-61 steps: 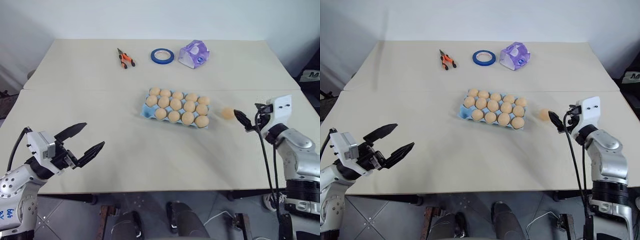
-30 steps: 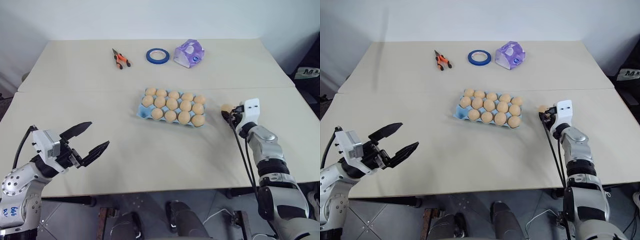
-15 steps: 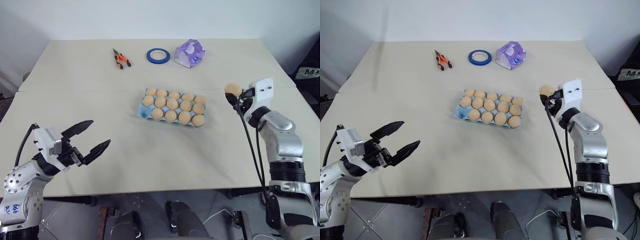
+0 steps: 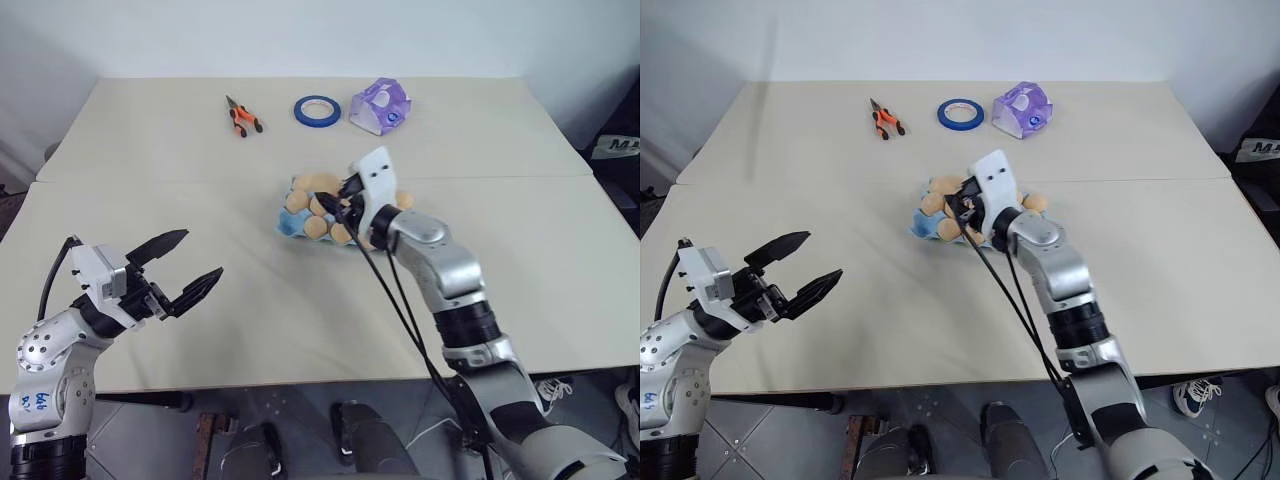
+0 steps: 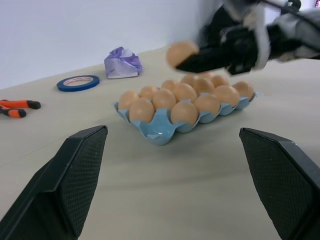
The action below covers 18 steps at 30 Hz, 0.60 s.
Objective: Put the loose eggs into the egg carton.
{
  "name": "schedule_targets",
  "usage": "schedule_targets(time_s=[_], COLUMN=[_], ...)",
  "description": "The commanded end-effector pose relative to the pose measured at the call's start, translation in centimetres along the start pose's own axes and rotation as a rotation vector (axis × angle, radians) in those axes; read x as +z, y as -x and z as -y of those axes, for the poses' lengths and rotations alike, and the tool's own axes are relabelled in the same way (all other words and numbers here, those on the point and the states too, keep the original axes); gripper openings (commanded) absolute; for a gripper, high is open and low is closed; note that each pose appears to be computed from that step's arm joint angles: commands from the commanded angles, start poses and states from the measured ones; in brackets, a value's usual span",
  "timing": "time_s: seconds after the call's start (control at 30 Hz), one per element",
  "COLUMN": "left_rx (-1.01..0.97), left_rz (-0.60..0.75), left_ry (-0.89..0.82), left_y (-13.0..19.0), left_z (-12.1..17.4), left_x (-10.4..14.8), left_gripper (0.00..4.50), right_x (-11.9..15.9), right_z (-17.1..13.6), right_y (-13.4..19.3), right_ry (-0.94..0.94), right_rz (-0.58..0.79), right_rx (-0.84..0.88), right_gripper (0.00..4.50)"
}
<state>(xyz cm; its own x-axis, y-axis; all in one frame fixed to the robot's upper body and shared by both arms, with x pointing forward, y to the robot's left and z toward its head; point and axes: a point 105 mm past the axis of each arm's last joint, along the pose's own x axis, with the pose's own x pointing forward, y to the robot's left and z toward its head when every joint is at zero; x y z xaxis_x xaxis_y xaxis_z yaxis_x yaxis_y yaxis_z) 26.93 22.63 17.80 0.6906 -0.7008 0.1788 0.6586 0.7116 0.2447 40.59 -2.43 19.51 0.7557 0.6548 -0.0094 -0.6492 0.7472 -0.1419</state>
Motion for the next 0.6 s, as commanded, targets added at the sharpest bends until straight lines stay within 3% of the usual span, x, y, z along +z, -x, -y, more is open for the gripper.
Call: schedule_targets(time_s=[0.03,0.47,0.6], left_rx=[0.014,0.037,0.040], left_rz=[0.020,0.015,0.014], left_ry=[-0.031,-0.033,-0.034], left_y=[0.3,0.8,0.8], left_z=[0.0,0.3,0.3], left_x=[0.7,0.8,0.7], left_gripper=[4.50,4.50,4.50], right_x=[1.0,0.2,0.5], right_z=[-0.7,-5.2,-5.6], right_y=[-1.6,-4.3,-4.6], right_ry=[0.046,0.074,0.086], right_rz=[0.038,0.022,0.027], right_rx=[0.004,0.146,0.170], right_gripper=[1.38,1.38,2.74])
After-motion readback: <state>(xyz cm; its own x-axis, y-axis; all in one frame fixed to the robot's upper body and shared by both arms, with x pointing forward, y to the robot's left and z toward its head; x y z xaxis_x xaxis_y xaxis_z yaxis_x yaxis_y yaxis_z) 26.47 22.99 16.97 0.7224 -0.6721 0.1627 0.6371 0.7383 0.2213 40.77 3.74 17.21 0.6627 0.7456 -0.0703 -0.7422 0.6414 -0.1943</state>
